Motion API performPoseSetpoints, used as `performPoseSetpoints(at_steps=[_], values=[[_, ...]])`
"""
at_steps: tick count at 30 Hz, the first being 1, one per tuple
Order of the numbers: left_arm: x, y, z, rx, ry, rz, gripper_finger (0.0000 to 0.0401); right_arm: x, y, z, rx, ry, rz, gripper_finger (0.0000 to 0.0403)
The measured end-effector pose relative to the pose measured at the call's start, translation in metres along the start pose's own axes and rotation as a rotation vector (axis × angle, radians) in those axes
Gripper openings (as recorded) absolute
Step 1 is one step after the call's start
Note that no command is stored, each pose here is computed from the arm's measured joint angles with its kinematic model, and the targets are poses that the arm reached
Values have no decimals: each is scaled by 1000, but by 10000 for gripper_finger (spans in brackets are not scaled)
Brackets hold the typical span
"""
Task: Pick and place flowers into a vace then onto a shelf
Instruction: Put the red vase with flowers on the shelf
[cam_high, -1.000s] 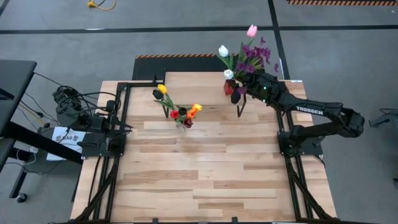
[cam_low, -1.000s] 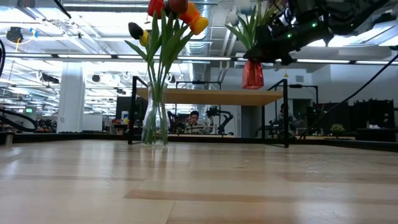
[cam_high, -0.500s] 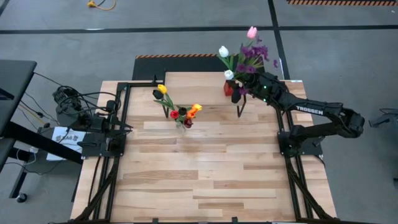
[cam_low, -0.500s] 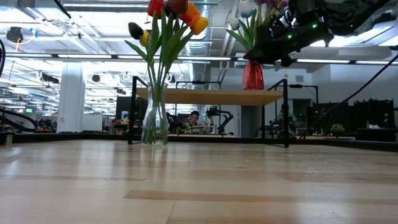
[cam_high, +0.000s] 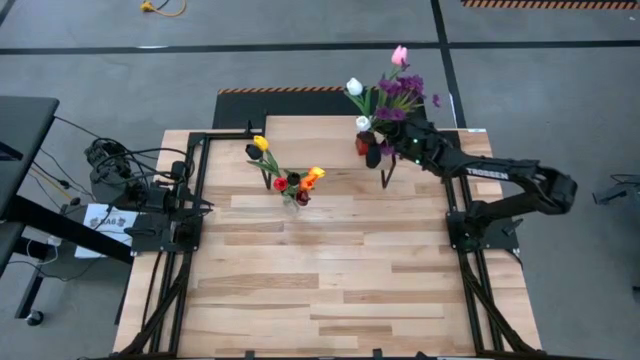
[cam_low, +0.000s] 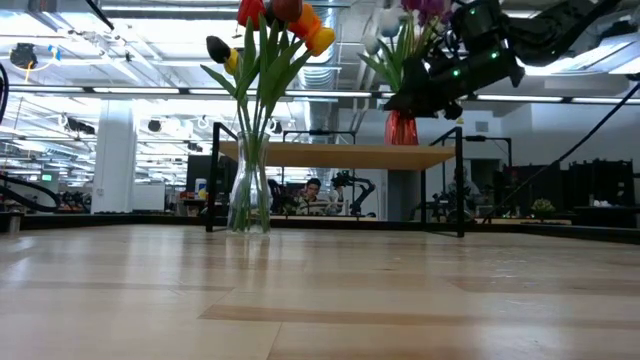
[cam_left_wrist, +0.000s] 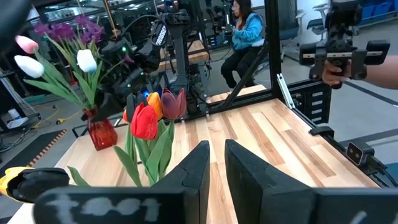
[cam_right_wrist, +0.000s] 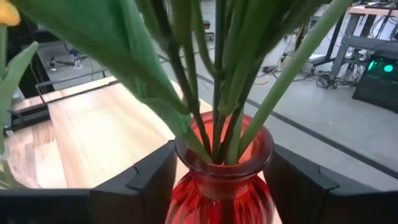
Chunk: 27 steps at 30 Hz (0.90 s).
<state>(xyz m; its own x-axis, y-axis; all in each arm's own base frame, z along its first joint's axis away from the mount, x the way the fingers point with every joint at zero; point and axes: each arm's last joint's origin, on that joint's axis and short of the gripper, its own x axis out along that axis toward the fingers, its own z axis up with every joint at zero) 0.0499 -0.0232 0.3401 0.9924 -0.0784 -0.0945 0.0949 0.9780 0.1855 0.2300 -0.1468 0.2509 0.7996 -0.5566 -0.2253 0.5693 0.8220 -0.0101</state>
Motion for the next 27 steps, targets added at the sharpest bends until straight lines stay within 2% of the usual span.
performPoseSetpoints(at_steps=[6,27], values=[[0,0,0,0,0,-1,41,2,2,-3,-37,15,2,238],[0,0,0,0,0,0,41,-6,3,0,-67,29,4,240]])
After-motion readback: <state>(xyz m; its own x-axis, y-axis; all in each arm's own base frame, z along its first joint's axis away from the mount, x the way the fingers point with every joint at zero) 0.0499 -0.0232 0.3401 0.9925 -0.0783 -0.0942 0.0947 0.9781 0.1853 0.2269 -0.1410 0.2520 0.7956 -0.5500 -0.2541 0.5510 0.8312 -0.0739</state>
